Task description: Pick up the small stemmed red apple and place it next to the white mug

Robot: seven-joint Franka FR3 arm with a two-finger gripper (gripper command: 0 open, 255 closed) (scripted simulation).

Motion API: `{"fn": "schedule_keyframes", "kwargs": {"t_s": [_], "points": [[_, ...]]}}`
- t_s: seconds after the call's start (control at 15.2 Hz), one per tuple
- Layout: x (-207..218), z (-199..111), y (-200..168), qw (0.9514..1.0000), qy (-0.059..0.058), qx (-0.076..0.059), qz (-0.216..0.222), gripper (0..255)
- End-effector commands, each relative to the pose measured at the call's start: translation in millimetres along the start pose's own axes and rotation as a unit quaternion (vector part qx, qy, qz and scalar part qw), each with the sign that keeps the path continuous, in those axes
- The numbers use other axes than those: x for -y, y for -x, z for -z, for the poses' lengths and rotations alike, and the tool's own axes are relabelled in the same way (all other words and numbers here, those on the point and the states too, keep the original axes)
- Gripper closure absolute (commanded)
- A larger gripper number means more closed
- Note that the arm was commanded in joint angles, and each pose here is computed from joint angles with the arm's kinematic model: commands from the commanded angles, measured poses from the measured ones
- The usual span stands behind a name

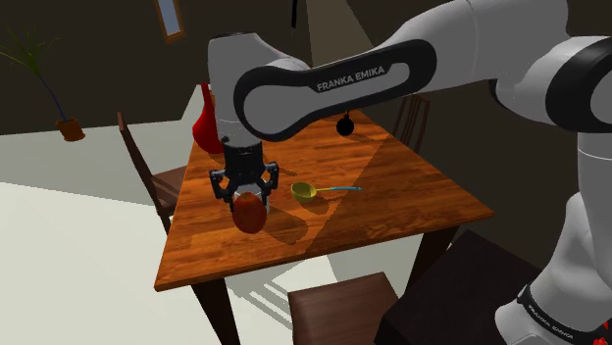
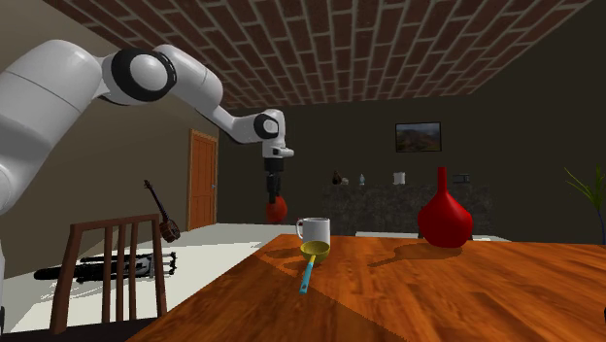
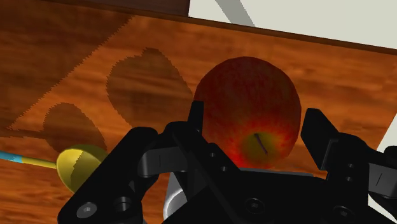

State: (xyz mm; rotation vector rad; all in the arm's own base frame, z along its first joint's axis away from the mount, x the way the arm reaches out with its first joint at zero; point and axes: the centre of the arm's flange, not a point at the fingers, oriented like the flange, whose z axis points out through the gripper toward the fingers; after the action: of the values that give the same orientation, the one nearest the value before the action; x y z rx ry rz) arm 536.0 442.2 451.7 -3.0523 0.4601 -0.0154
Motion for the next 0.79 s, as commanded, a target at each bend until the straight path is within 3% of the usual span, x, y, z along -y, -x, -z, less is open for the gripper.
{"fn": "schedule_keyframes", "kwargs": {"t_s": [0.0,0.73], "points": [[0.6,11.2,1.0,1.0000,0.000,0.000,0.000,255],[3.9,69.2,0.9,1.0000,0.000,0.000,0.000,255]]}}
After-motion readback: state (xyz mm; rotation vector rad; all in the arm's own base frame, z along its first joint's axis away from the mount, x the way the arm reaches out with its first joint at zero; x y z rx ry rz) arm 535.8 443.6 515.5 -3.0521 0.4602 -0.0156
